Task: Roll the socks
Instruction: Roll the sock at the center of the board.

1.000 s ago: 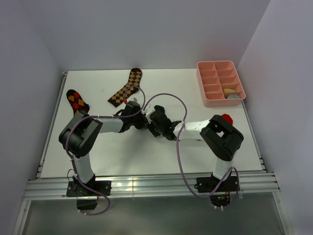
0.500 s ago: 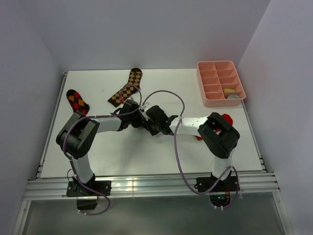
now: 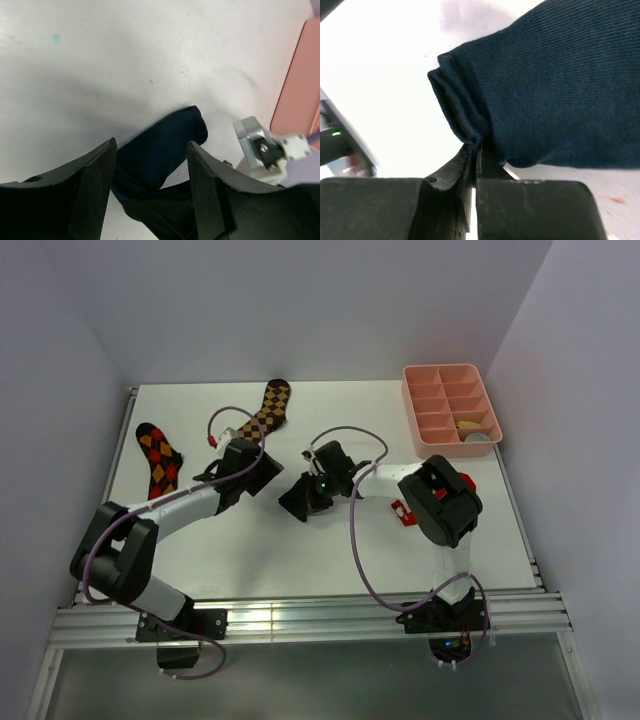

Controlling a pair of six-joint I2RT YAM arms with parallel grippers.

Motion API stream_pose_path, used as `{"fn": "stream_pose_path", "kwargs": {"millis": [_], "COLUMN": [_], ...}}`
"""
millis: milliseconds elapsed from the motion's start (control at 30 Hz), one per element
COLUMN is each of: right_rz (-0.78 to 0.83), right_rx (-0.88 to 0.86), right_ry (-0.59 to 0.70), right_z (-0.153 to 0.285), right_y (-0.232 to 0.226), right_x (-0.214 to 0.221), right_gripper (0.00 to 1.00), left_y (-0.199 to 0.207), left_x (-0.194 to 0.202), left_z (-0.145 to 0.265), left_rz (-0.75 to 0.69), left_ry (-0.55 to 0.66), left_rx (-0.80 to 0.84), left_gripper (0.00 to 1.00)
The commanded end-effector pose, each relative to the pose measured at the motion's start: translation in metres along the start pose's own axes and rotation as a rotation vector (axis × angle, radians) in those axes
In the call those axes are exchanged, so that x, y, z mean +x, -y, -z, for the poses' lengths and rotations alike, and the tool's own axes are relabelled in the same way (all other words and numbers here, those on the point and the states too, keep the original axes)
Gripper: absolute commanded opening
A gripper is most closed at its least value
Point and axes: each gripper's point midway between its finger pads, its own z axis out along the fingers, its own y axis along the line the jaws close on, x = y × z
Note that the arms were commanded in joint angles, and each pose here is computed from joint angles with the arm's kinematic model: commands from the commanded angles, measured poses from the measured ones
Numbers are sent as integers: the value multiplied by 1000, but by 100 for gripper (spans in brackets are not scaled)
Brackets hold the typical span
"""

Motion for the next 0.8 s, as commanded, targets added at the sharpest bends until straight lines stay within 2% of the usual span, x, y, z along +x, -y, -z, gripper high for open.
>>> {"fn": "stream_pose_path", "kwargs": {"millis": [0, 233, 367, 767], "right_rz": [-142, -356, -459, -513], "right_rx": [-60, -220, -243, -226], "right_ry": [-122, -133, -120, -109], "right_z": [-8, -12, -14, -16], "right_y": [-7, -13, -11, -7], "right_x": [23, 24, 21, 13], "right_gripper": [0, 0, 0, 0], "left_y": [-7, -40, -53, -62], "left_x": [-15, 18, 38, 61], "left_z": [17, 25, 23, 15], "left_rz": [61, 100, 98, 81], "left_ry": [72, -27, -77, -122], "left_rx": [-11, -50, -82, -88], "left_gripper": [63, 61, 59, 54]}}
